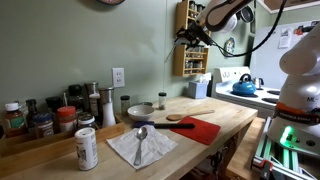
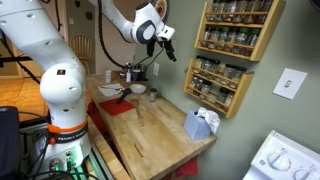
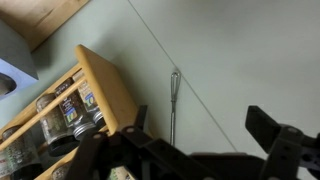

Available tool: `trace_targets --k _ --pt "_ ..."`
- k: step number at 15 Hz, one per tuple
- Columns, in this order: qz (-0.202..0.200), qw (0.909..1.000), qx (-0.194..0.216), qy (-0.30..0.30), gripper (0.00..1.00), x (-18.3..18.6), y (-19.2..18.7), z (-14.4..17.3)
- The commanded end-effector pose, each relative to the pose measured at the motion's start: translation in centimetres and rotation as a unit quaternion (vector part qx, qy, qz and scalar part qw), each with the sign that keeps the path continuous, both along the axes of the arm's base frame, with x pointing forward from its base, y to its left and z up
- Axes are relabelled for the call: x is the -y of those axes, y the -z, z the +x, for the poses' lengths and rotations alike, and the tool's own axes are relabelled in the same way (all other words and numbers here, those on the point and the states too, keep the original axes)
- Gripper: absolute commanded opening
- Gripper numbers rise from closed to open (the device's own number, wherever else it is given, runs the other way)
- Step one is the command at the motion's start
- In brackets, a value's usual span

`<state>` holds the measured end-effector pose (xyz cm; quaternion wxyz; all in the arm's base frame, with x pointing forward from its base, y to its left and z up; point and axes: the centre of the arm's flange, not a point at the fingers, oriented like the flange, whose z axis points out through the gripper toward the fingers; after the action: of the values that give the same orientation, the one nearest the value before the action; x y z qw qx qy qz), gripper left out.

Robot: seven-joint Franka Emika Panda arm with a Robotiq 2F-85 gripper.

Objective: Pick up the whisk from the left side of the bottom spice rack and put it on the table

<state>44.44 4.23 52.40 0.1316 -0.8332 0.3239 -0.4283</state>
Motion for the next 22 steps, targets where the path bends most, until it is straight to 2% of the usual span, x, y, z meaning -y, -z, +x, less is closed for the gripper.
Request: trace_targets --k 1,7,8,15,16,22 --pt "0.015 0.9989 0.027 0.035 1.00 -0.3 2.3 2.1" --pt "0.032 0.9981 0.045 0.029 1.00 1.3 4.0 4.6" --pt "0.020 0.9984 0.041 0.034 1.00 1.6 3.1 2.8" --pt "0.032 0.9982 0.041 0.030 1.00 1.6 3.6 4.0" --pt "0.048 0.9971 0.055 0.020 1.00 1.8 3.8 4.8" --pt "0.066 0.9899 0.120 0.036 1.00 3.4 5.3 6.6"
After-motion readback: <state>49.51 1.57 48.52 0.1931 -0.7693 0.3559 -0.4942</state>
